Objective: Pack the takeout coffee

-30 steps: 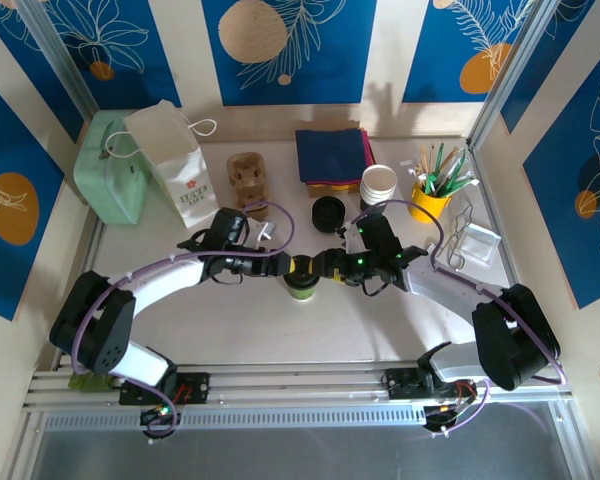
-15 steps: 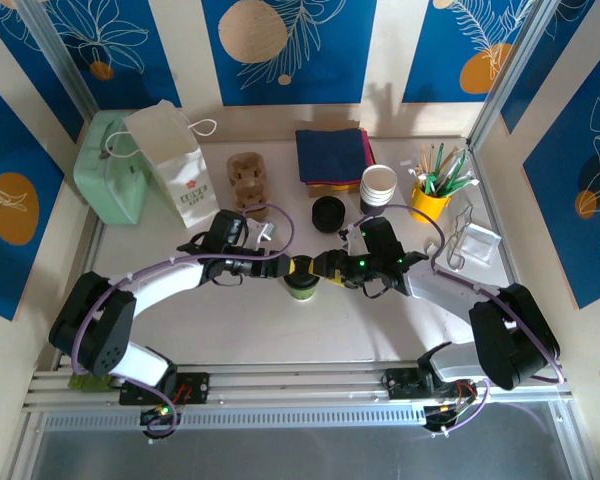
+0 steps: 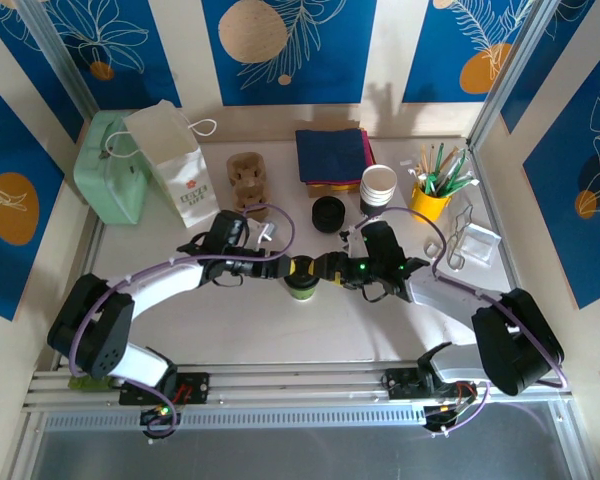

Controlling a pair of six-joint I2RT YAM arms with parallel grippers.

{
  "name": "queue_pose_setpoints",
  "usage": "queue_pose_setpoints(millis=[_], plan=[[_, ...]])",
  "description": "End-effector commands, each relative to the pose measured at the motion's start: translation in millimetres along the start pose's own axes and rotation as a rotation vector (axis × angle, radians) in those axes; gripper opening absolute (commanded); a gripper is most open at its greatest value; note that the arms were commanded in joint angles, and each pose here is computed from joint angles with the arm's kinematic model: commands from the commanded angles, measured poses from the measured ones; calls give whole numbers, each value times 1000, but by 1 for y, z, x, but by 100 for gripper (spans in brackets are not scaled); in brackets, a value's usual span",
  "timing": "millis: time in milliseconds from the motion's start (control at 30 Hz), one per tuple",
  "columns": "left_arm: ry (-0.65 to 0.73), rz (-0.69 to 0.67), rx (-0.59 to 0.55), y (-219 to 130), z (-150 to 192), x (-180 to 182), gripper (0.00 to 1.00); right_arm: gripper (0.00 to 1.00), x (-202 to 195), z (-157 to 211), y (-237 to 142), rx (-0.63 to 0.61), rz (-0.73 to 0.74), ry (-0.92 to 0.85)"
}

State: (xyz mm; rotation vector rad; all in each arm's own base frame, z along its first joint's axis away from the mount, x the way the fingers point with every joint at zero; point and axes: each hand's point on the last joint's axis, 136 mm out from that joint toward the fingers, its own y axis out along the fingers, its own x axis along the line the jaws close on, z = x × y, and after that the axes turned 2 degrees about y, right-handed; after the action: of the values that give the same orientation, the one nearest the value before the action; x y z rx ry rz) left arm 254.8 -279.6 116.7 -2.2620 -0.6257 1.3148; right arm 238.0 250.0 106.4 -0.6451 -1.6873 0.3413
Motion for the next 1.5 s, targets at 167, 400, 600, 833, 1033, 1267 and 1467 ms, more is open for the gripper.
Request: queue_pose_setpoints(millis=[167, 400, 600, 833, 1033, 1267, 1467], plan=[[38, -91, 23, -9, 5, 0, 67, 66, -11, 10, -12, 42, 145, 56], [43, -101, 9, -13, -4, -4, 67, 66, 12, 0, -26, 4, 122, 33], [47, -82, -8, -18, -10, -13, 70, 68, 34, -8, -48, -51, 111, -40], [48, -74, -71, -34, -26, -24, 75, 75, 71, -4, -72, -62, 28, -165], [-6, -257, -204, -74, -40, 4, 79, 80, 99, 0, -95, -112, 18, -265], [-33, -463, -350, -125, -37, 33, 82, 94, 92, 0, -96, -94, 123, -300], [-6, -567, -428, -156, -30, 40, 82, 99, 84, -3, -82, -56, 289, -335]])
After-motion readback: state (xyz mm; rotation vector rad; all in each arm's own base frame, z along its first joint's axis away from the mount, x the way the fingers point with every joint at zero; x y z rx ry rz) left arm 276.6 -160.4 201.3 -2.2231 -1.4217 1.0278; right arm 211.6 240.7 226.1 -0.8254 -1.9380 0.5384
